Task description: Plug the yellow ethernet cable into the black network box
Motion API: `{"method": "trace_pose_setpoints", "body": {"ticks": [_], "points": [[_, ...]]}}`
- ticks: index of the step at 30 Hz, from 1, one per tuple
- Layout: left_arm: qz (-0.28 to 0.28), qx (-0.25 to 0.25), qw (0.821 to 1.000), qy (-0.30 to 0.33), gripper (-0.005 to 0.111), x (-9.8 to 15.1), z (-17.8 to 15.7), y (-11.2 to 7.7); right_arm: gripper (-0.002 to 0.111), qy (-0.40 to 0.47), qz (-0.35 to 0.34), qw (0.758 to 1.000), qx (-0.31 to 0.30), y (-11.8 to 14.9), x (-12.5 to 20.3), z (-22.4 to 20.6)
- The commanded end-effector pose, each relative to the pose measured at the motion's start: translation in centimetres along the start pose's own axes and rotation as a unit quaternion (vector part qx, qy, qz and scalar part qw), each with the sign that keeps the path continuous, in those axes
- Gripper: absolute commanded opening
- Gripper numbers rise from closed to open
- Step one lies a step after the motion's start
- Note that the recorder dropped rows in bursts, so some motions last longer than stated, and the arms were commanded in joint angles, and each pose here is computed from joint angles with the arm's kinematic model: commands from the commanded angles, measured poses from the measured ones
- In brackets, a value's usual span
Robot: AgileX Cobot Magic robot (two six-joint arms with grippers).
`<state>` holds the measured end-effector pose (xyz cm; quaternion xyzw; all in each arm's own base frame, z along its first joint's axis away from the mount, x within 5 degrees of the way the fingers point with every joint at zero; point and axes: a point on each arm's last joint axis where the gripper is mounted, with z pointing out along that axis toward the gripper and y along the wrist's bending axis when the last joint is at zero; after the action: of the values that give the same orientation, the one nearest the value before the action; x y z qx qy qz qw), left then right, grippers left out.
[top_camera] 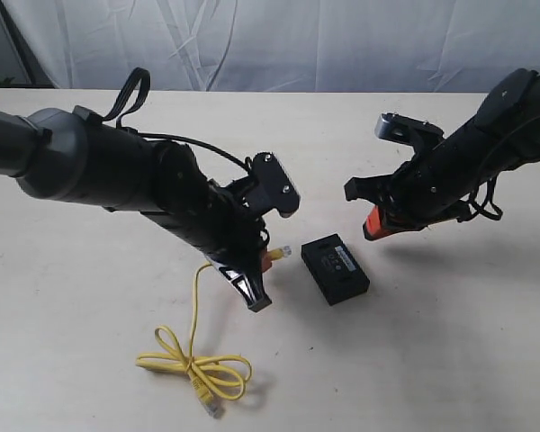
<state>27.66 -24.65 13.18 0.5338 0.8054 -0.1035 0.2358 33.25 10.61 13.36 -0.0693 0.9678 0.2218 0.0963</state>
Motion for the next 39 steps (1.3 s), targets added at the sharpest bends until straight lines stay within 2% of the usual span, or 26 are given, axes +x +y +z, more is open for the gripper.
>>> {"method": "trace_pose_setpoints", "body": {"ticks": [1, 7, 16, 26, 39], "points": [[-0.016, 0.017, 1.0, -0.004, 0.0, -0.6, -0.1, -0.5, -0.001, 0.006, 0.005, 1.0, -0.001, -0.3, 0.1, 0.5], [-0.011, 0.012, 1.0, -0.013, 0.0, -1.3, -0.1, -0.2, -0.001, 0.009, 0.019, 1.0, -0.009, -0.3, 0.1, 0.8], [-0.003, 0.04, 0.999, 0.013, 0.0, -1.2, 1.8, -1.1, -0.001, 0.011, 0.02, 1.0, -0.01, -0.4, 0.2, 0.9], [0.016, 0.009, 1.0, -0.004, 0.0, -1.5, 1.9, -0.6, -0.001, 0.01, 0.021, 1.0, -0.011, -0.3, 0.2, 0.9], [0.048, -0.003, 0.999, 0.0, 0.0, -1.5, 1.9, -0.4, -0.001, 0.01, 0.013, 1.0, -0.014, -0.3, 0.2, 0.9]]}}
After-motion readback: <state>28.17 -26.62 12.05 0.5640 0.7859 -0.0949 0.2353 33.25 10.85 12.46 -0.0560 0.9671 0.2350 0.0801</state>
